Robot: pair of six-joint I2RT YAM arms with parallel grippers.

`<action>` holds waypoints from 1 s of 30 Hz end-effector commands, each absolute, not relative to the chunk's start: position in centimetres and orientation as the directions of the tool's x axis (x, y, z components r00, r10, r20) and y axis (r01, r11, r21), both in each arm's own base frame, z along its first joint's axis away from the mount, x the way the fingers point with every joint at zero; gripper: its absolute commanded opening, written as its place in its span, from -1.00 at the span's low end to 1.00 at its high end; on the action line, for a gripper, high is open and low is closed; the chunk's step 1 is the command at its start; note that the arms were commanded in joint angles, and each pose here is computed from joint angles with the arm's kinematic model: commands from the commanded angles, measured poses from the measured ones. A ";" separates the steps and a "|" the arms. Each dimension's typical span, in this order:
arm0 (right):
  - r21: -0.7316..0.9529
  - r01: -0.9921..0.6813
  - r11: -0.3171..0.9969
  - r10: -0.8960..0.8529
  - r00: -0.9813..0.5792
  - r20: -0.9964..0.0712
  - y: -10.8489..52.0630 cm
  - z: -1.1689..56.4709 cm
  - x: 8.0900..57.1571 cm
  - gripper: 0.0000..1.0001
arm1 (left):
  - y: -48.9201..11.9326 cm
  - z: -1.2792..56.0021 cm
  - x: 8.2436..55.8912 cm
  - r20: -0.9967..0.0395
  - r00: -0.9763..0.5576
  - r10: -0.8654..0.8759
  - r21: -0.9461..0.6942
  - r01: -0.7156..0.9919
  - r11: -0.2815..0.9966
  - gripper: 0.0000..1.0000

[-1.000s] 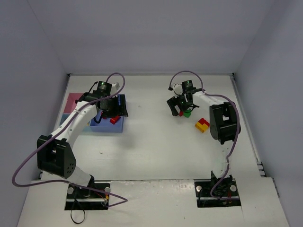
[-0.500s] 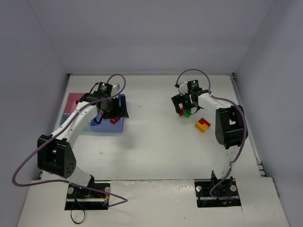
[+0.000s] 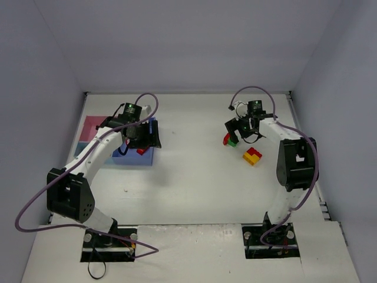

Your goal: Sort the legos into containers by color

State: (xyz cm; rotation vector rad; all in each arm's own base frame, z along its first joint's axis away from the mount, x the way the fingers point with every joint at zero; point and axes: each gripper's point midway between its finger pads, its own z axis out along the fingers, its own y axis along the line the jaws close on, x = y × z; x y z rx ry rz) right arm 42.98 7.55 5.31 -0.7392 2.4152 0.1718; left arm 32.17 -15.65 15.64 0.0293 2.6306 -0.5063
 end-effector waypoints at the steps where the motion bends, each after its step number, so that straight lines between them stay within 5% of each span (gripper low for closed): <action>1: -0.035 -0.601 0.798 -0.494 -0.620 -0.610 8.5 6.3 43.2 0.79 | -15.9 17.9 32.4 -0.511 -0.858 -0.054 -0.351 0.150 0.924 0.28; 20: 0.009 -0.626 0.780 -0.525 -0.662 -0.534 9.5 1.4 43.2 0.84 | -15.5 17.7 31.8 -0.506 -0.861 -0.053 -0.339 0.142 0.930 0.28; 27: 0.032 -0.630 0.776 -0.526 -0.675 -0.518 9.6 0.1 42.6 0.51 | -15.5 17.6 31.7 -0.505 -0.862 -0.054 -0.338 0.139 0.931 0.28; 30: 0.044 -0.637 0.770 -0.525 -0.670 -0.525 10.3 0.1 42.3 0.10 | -15.6 17.8 31.8 -0.508 -0.860 -0.053 -0.341 0.144 0.929 0.28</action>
